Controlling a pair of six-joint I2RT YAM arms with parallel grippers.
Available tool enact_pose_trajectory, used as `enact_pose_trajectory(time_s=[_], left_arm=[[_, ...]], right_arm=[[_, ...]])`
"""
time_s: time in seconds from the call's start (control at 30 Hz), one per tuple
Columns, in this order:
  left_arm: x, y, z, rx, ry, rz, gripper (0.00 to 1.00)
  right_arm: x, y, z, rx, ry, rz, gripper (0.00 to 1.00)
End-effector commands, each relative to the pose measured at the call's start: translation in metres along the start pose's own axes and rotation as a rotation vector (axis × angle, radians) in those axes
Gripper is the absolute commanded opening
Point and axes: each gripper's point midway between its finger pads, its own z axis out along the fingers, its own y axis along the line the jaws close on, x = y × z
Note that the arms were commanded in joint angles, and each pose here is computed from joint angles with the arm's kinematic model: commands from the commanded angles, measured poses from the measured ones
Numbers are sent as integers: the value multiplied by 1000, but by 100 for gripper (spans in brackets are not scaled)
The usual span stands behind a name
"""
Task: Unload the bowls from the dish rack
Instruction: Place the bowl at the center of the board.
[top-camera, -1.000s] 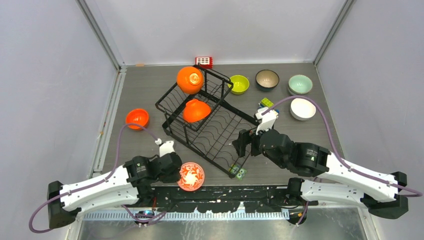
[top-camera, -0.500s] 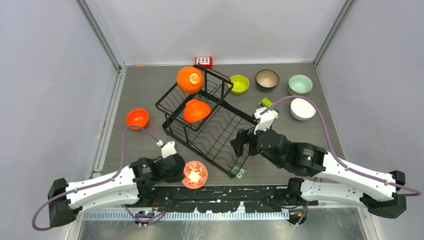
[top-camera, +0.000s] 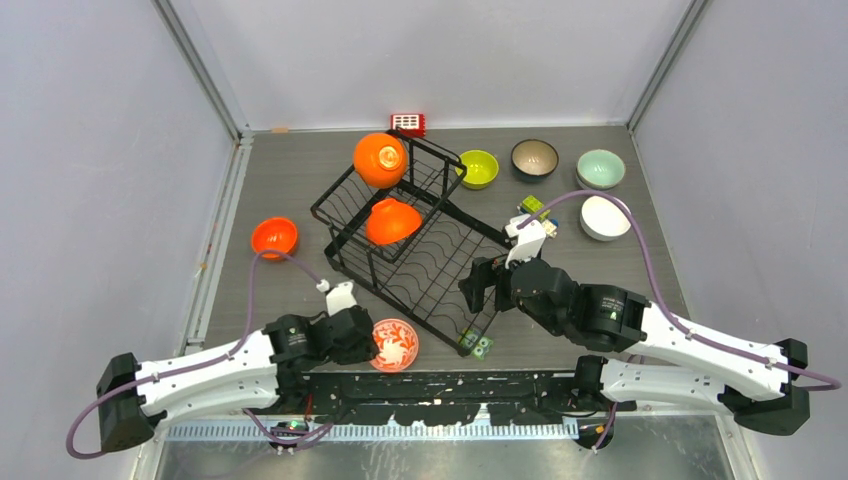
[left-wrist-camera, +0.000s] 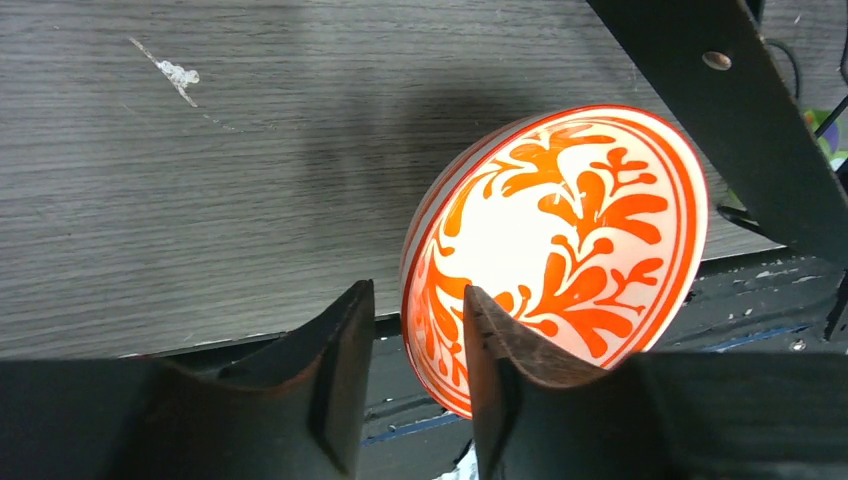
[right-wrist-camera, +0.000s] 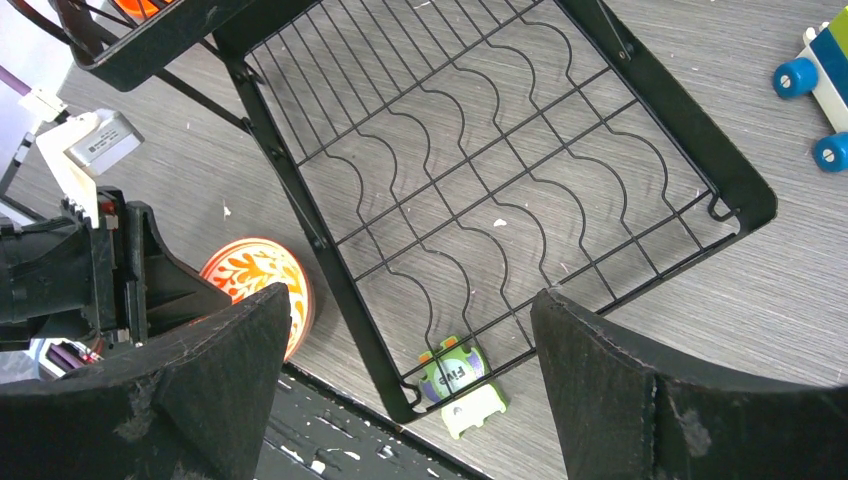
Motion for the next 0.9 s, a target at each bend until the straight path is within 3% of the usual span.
enact_pose_trajectory(time_s=[0.0, 0.23, 0.4, 0.6, 0.87], left_arm=[[-9, -11, -10, 45, -29, -20, 44], [-17, -23, -41, 134, -21, 61, 66], [-27, -52, -86, 324, -27, 205, 69], [-54, -90, -150, 555, -141, 386, 73], [-116, -134, -198, 564, -363, 566, 75]], right_arm=[[-16, 3, -2, 1, -55, 46, 93], [-22, 7, -5, -14, -55, 31, 93], [-35, 14, -13, -55, -72, -25, 94], [-66, 23, -23, -84, -148, 5, 94], [-112, 49, -33, -174, -210, 133, 95]])
